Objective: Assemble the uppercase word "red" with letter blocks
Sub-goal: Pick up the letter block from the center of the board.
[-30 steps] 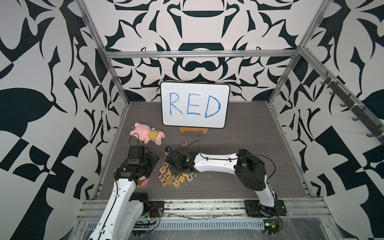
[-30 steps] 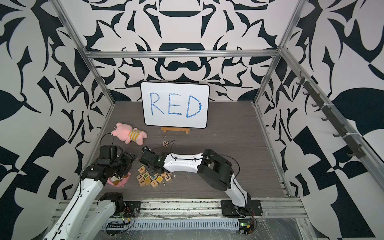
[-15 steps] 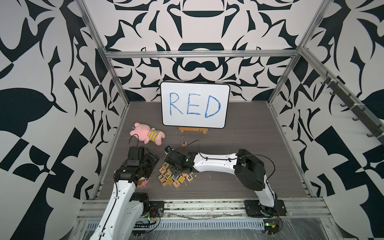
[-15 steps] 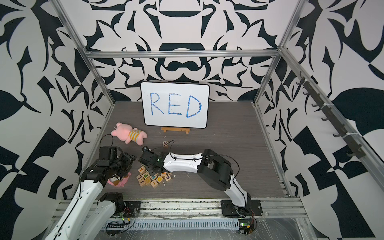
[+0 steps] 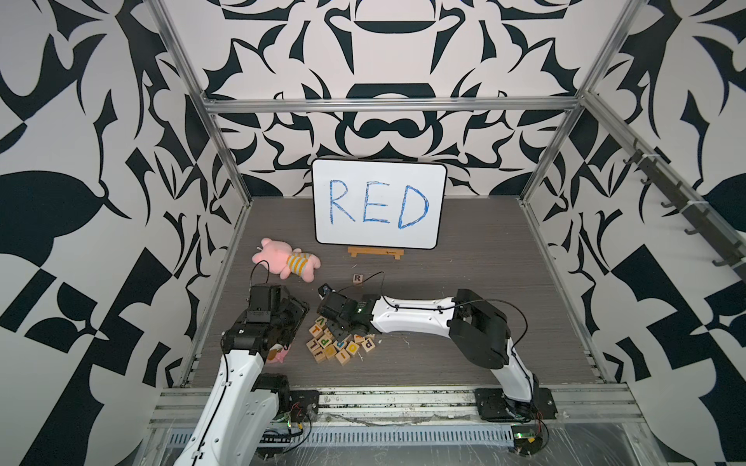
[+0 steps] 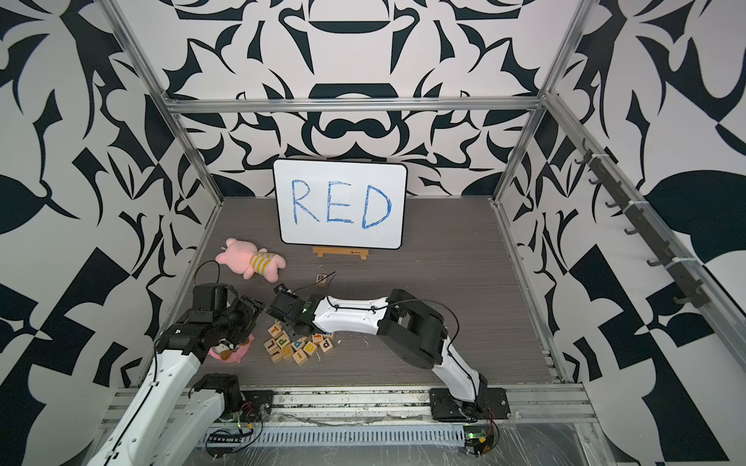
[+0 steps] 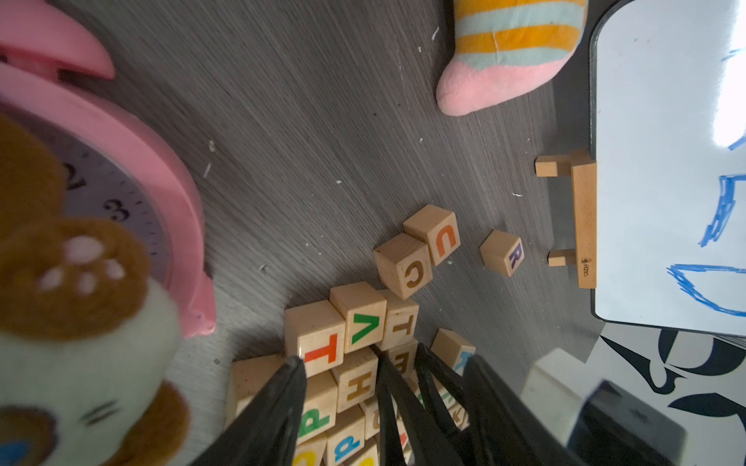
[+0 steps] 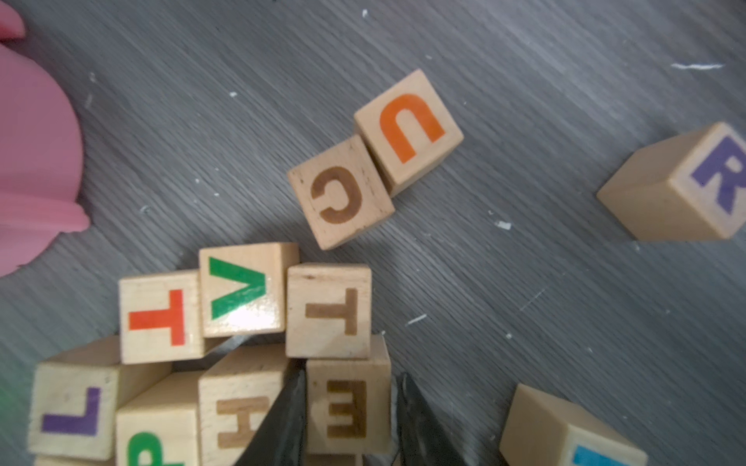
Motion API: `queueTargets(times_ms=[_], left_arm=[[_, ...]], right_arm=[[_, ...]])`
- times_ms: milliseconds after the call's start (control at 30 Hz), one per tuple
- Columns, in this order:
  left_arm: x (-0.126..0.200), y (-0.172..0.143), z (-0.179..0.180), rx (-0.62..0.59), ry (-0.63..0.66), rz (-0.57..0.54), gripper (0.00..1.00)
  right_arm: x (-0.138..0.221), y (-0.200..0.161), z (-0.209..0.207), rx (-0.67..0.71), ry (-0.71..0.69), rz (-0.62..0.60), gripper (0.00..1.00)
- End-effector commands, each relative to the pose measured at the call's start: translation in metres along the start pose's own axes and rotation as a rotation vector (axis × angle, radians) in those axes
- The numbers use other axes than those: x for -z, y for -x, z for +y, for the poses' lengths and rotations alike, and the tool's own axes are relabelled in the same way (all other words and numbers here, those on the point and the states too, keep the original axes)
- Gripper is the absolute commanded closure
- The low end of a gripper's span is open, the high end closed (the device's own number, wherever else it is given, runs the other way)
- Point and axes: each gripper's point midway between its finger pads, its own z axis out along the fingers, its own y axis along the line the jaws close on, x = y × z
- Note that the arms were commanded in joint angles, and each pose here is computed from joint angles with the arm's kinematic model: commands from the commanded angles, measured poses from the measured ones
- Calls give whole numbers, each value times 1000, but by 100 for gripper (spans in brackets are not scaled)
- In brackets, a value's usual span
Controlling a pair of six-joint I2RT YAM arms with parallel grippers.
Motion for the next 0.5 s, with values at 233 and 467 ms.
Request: queueTargets(times_ms=[233,467], left_arm=[[-1,-2,7,-2,21,7,33],[0,-3,5,-9,9,9,33]], right_arm=[[13,17,-11,-40,-12,-40,65],[11,19,-8,-40,7,-41,74]])
